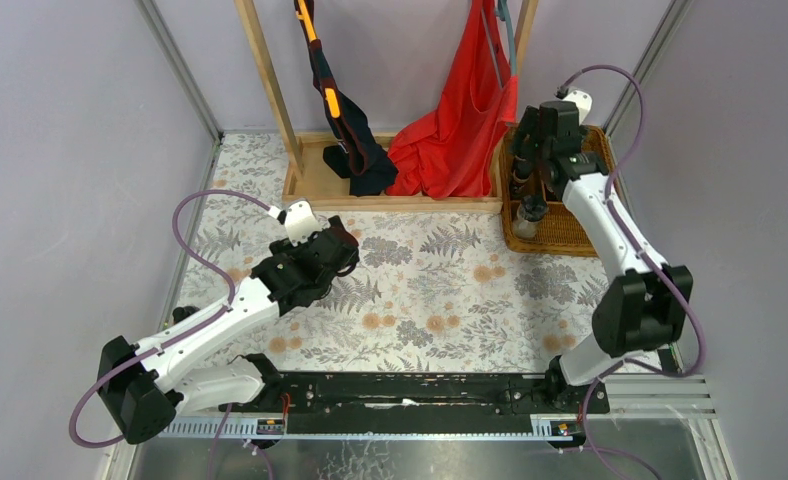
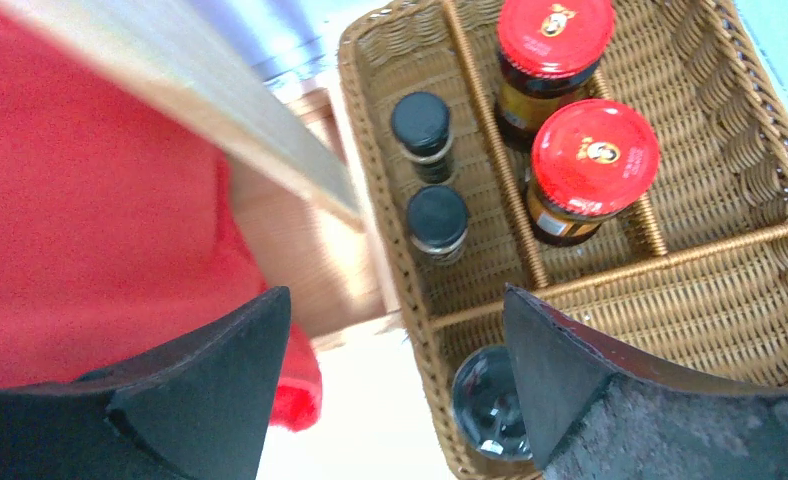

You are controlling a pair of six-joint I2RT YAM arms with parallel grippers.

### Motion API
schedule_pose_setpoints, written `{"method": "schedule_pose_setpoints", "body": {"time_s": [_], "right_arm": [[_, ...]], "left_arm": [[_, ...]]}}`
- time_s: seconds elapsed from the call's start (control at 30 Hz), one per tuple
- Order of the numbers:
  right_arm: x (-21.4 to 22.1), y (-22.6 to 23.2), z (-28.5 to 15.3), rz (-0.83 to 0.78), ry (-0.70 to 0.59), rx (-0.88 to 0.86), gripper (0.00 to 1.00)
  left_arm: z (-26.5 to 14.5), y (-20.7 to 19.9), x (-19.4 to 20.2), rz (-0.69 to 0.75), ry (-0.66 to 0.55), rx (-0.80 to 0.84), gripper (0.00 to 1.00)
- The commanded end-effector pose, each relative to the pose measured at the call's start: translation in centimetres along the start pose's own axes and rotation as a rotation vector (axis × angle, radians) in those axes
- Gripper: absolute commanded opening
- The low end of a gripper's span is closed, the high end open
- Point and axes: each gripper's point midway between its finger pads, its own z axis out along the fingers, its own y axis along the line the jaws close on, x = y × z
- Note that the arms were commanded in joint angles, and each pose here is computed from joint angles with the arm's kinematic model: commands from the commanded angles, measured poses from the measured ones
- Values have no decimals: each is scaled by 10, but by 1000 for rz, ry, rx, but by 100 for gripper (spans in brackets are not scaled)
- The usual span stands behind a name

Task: Organize the condiment bottles
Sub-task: Pick up the bottle from the corner of the board.

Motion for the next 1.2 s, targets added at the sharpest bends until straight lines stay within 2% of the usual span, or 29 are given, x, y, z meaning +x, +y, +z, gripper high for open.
{"method": "schedule_pose_setpoints", "body": {"time_s": [0.0, 0.07, 0.33, 0.63, 0.87, 1.17], "right_arm": [[-10, 30, -45, 0, -75, -113, 85], [2, 41, -61, -32, -75, -149, 85], [54, 65, -118, -79, -88, -294, 98], [90, 79, -165, -150, -78, -436, 100], [104, 76, -182, -147, -91, -506, 100], [111, 71, -179, -152, -87, -496, 100]], "left_arm": [[-1, -1, -13, -24, -41, 2, 100], [-1, -1, -16, -23, -48, -5, 100], [-1, 5, -24, -27, -60, -41, 100], [10, 27, -42, -52, -54, -145, 100], [14, 61, -58, -133, -59, -241, 100], [-1, 78, -68, -135, -90, -300, 100]]}}
